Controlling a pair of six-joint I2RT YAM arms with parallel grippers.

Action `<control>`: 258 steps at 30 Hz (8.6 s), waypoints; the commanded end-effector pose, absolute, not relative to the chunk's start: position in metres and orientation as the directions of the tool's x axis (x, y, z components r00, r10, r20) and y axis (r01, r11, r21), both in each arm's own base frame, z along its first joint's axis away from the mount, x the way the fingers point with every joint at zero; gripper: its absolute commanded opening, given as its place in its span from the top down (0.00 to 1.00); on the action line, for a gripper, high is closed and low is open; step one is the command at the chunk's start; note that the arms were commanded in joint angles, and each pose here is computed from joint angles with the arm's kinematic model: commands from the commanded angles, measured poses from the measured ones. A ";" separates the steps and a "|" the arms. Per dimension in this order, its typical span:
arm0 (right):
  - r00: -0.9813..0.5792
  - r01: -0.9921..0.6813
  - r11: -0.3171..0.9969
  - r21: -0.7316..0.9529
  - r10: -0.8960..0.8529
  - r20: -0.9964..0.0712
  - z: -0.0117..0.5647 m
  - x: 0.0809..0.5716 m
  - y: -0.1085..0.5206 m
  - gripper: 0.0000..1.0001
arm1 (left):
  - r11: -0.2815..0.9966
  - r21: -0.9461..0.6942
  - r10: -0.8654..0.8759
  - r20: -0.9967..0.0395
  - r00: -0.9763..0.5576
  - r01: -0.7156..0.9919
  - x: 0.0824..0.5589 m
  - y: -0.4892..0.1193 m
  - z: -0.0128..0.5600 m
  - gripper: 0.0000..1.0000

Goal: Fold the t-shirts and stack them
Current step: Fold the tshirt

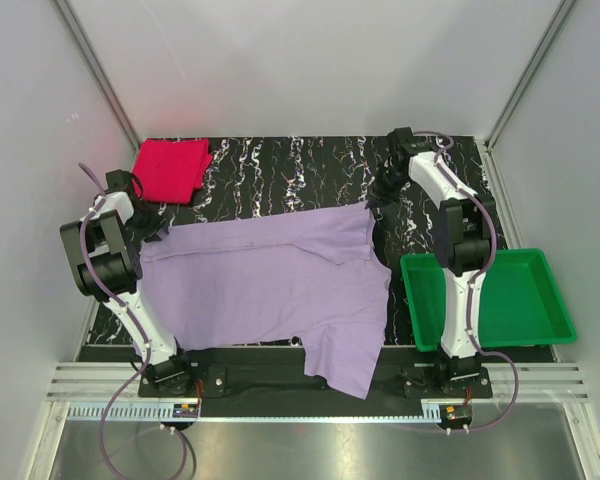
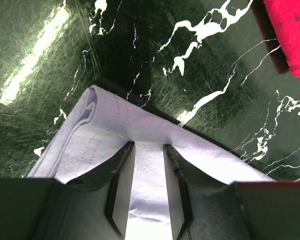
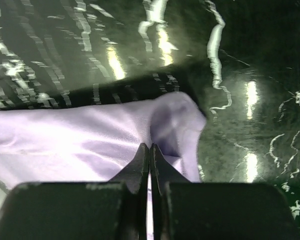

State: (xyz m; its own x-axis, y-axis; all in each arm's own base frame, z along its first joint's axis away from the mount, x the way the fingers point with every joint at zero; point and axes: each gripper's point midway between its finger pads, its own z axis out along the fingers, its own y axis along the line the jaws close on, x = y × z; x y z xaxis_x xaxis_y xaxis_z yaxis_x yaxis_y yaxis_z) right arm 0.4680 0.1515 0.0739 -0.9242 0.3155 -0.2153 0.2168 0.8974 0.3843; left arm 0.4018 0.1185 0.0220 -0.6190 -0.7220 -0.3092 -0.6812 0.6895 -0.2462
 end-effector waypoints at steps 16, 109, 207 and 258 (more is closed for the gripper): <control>-0.928 0.202 0.938 0.282 0.275 -0.252 0.062 0.464 0.113 0.63 | 0.703 -0.240 -0.705 -0.364 -0.609 -0.670 0.404 0.128 0.037 0.60; -0.925 -0.281 0.948 0.146 -0.228 -0.305 0.045 0.351 0.280 0.86 | 0.817 -0.391 -0.561 -0.371 -0.740 -0.424 0.306 -0.004 0.092 0.58; -0.902 -0.385 0.885 0.260 -0.302 -0.308 0.110 0.371 0.314 1.00 | 0.821 -0.384 -0.554 -0.355 -0.753 -0.423 0.294 -0.012 0.077 0.58; -0.987 -0.019 0.893 0.449 0.055 -0.152 0.055 0.365 0.196 0.55 | 0.834 -0.385 -0.528 -0.349 -0.774 -0.395 0.294 -0.014 0.082 0.57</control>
State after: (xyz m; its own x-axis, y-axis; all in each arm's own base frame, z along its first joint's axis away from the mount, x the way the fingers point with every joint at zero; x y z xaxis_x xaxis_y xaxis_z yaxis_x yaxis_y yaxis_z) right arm 0.3562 0.1824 0.0534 -0.9897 0.0531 -0.1330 -0.0005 0.9274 0.3742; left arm 0.2795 -0.0116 0.0672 -0.7756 -0.5497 -0.3102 -0.4404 0.8233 -0.3581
